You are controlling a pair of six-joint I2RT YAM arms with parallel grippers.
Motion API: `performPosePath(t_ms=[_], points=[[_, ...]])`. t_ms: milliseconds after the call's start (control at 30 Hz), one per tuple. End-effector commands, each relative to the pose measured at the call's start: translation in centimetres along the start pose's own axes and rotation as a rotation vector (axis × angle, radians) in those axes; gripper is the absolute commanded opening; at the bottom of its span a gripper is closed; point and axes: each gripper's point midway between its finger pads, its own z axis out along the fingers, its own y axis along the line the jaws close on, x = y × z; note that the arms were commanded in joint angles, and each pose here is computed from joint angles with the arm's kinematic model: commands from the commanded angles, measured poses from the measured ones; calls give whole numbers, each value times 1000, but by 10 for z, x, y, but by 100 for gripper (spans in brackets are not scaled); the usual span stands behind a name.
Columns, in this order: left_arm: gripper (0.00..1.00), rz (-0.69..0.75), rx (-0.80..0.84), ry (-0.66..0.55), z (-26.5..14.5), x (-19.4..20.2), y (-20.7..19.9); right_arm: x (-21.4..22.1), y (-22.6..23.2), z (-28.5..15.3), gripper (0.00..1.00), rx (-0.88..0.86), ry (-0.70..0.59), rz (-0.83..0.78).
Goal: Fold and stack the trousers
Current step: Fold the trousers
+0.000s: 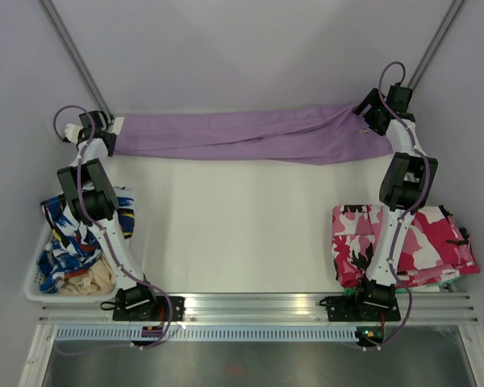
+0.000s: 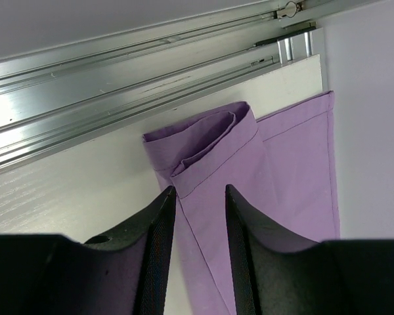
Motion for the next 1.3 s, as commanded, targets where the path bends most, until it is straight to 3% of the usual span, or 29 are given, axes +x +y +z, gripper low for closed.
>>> performPosePath(t_ms=[0, 333, 833, 1267], points=[[43, 5, 49, -59, 0, -23, -17, -5, 4, -1, 96, 1, -18, 6], [43, -11, 19, -16, 16, -10, -10, -8, 8, 0, 96, -5, -28, 15], [45, 24, -67, -16, 3, -9, 11, -5, 8, 2, 97, -4, -22, 23], [44, -27, 17, -30, 23, -7, -7, -6, 9, 1, 97, -2, -25, 17]])
